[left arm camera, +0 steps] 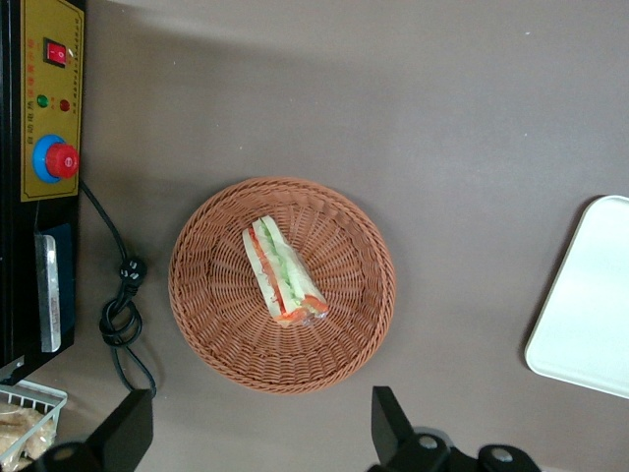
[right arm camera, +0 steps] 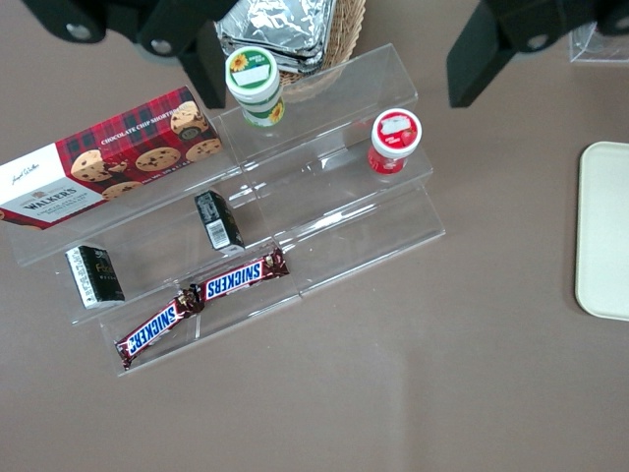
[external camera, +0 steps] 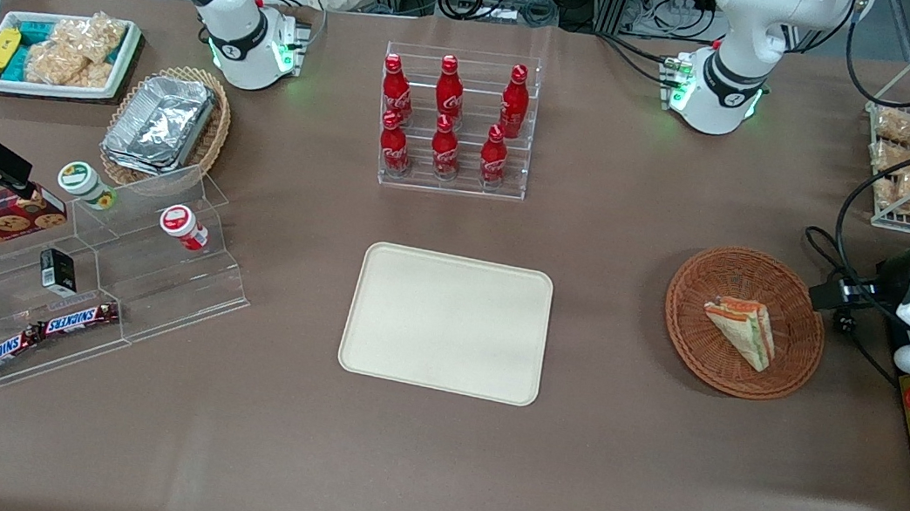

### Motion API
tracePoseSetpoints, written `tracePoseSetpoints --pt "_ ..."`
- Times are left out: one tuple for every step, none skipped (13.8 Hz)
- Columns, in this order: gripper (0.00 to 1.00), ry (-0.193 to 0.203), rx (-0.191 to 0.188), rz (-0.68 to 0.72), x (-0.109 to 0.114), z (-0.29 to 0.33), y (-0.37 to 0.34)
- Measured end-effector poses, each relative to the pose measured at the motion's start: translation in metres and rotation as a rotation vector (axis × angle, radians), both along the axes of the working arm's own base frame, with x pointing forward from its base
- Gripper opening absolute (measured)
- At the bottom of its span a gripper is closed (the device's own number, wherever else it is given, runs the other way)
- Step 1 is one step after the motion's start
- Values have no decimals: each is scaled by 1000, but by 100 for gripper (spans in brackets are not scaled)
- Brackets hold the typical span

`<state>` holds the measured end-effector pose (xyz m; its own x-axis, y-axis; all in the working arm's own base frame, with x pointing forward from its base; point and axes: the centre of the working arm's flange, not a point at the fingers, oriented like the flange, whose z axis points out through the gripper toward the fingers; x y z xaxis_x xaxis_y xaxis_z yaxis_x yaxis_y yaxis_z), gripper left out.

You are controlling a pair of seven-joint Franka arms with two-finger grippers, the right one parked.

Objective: Place sandwich from basket to tray
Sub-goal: 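Move the left gripper down over the wrapped sandwich in the wicker basket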

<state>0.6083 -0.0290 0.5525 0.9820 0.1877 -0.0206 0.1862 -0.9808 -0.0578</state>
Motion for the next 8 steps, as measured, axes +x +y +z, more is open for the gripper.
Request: tracePoseSetpoints --pt "100 -1 0 0 1 0 0" --pt "100 -1 0 0 1 0 0" --pt "100 0 0 0 1 0 0" --pt "100 2 1 0 1 -2 0" --pt "100 6 2 0 2 -4 0" --pt "100 13 3 5 4 -8 1" --pt "100 20 5 31 5 -13 2" --pt "100 30 9 95 7 -21 3"
